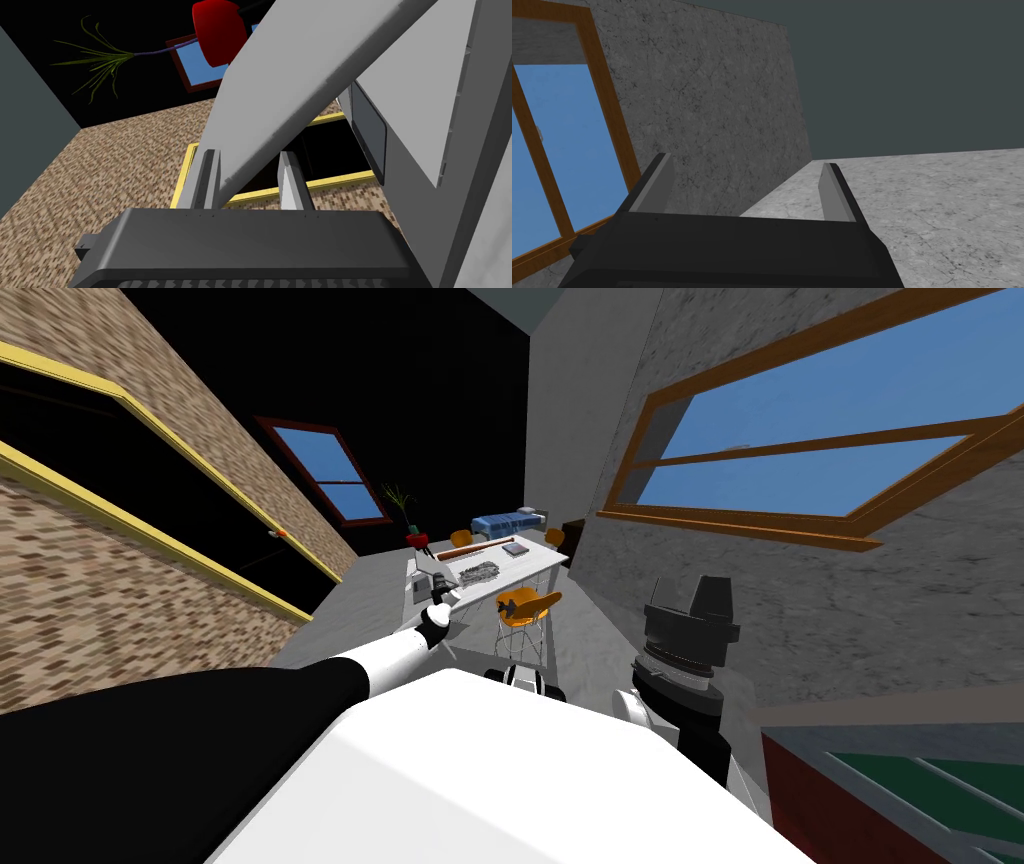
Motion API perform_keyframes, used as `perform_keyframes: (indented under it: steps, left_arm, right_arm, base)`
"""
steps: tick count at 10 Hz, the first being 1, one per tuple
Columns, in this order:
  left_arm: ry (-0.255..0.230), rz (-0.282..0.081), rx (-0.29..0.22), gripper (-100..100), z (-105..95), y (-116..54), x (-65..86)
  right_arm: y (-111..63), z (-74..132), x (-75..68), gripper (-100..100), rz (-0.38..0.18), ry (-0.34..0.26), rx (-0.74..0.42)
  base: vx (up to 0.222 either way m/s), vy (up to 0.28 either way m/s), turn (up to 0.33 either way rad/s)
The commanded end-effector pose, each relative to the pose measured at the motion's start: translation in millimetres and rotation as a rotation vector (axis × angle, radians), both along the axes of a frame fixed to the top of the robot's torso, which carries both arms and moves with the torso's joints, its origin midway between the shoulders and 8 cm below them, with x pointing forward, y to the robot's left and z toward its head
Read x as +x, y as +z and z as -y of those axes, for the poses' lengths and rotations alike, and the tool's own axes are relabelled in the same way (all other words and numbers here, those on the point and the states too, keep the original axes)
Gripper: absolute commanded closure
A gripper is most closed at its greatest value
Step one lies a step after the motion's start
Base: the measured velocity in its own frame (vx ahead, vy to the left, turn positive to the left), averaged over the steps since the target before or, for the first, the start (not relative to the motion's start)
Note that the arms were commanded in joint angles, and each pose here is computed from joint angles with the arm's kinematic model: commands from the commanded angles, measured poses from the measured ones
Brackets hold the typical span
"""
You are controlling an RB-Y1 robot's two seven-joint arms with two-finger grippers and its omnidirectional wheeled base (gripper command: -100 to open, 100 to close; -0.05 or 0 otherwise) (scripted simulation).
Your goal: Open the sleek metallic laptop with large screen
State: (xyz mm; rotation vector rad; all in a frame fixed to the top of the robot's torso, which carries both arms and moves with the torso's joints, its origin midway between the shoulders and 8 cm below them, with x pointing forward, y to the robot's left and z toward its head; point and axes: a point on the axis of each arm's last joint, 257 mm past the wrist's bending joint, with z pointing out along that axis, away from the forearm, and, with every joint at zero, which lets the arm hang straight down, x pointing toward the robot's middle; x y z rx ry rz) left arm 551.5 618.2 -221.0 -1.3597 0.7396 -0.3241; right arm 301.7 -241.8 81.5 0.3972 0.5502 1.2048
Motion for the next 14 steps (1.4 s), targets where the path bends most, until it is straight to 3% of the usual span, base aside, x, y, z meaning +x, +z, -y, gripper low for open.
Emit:
perform_keyframes:
  steps: [1,5,6,7,8,9,11,13,14]
  left_arm:
    - [0.002,0.062,-0.049,100,6.3,-2.2,0.0]
    - [0.003,0.179,-0.156,100,23.9,-13.0,0.3]
    - [0.003,0.185,-0.161,100,23.9,-13.0,0.3]
    - [0.004,0.215,-0.189,100,28.3,-15.6,0.3]
    - [0.002,0.192,-0.176,100,26.8,-16.9,0.4]
    - [0.002,0.195,-0.183,-100,23.6,-3.4,10.7]
    - [0.001,0.194,-0.184,-100,21.2,6.9,17.8]
    - [0.001,0.194,-0.184,-100,21.2,6.9,17.8]
    - [-0.002,0.194,-0.186,-100,18.1,22.6,28.2]
  right_arm:
    - [0.0,0.0,0.0,0,0.000,0.000,0.000]
    - [0.0,0.0,0.0,0,0.000,0.000,0.000]
    - [0.0,0.0,0.0,0,0.000,0.000,0.000]
    - [0.0,0.0,0.0,0,0.000,0.000,0.000]
    - [0.0,0.0,0.0,0,0.000,0.000,0.000]
    - [0.0,0.0,0.0,0,0.000,0.000,0.000]
    - [0.0,0.0,0.0,0,0.000,0.000,0.000]
    - [0.0,0.0,0.0,0,0.000,0.000,0.000]
    - [0.0,0.0,0.0,0,0.000,0.000,0.000]
  base:
    - [-0.023,0.055,0.012]
    - [-0.037,0.079,0.002]
    - [-0.038,0.057,-0.003]
    - [-0.021,0.045,0.014]
    - [-0.011,0.021,0.003]
    - [-0.036,-0.009,0.019]
    - [-0.050,-0.018,0.006]
    - [-0.018,-0.014,0.002]
    - [-0.025,-0.013,0.013]
